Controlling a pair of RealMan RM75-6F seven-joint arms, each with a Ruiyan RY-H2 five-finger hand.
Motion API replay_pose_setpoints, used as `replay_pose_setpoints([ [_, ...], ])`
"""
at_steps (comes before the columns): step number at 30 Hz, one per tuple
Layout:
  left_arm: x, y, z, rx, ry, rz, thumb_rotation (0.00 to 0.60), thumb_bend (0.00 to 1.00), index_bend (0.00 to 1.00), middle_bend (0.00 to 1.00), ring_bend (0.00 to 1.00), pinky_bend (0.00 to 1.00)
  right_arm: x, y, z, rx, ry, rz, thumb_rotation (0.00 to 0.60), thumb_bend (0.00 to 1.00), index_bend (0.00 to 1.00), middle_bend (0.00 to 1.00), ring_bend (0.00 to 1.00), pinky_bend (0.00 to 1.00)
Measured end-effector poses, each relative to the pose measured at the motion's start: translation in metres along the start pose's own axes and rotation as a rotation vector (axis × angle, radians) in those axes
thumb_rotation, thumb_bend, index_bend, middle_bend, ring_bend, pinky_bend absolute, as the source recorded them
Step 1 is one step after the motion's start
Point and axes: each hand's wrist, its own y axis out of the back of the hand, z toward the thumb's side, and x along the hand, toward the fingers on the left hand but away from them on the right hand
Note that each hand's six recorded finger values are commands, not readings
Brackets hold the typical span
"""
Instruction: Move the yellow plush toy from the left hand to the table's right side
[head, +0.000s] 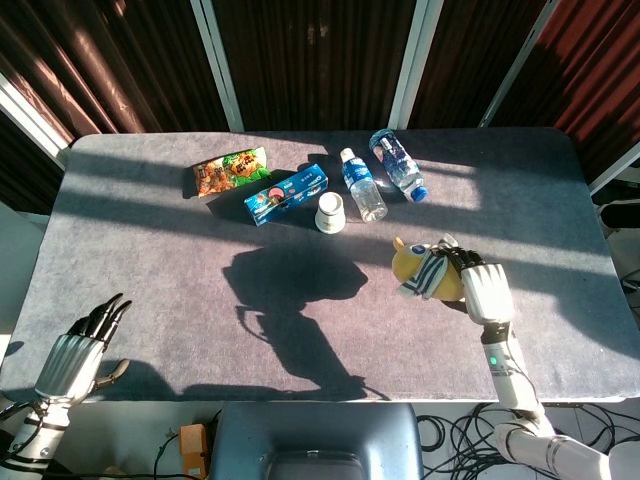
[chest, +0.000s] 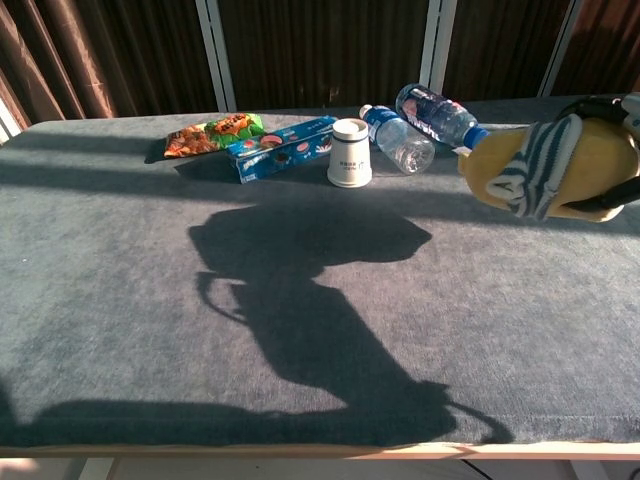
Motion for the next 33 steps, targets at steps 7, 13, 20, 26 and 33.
replay_pose_setpoints([
  [7, 0.001, -0.004, 0.002, 0.005, -0.001, -0.02, 0.6, 0.28, 0.02, 0.03, 0.12, 0.3, 0.01, -0.018, -0.038, -0.077, -0.044, 0.154, 0.6, 0.17, 0.21, 0.14, 0.09, 0.13],
  [13, 0.002, -0.006, 0.002, 0.008, -0.002, -0.029, 0.6, 0.28, 0.02, 0.03, 0.12, 0.3, 0.021, -0.021, -0.05, -0.043, -0.038, 0.196, 0.6, 0.09, 0.01, 0.0, 0.0, 0.05],
  [20, 0.002, -0.007, 0.003, 0.014, 0.0, -0.031, 0.6, 0.27, 0.02, 0.03, 0.12, 0.3, 0.038, -0.006, -0.042, 0.006, -0.011, 0.173, 0.6, 0.01, 0.0, 0.0, 0.0, 0.04],
  [26, 0.0, -0.006, 0.0, 0.02, 0.009, -0.023, 0.6, 0.27, 0.02, 0.03, 0.12, 0.3, 0.069, 0.017, -0.024, 0.001, 0.011, 0.178, 0.6, 0.01, 0.0, 0.0, 0.0, 0.04],
  [33, -0.01, -0.004, 0.0, 0.042, 0.016, -0.017, 0.6, 0.28, 0.02, 0.03, 0.12, 0.3, 0.125, 0.061, -0.025, 0.158, -0.076, 0.108, 0.6, 0.01, 0.0, 0.0, 0.0, 0.04],
])
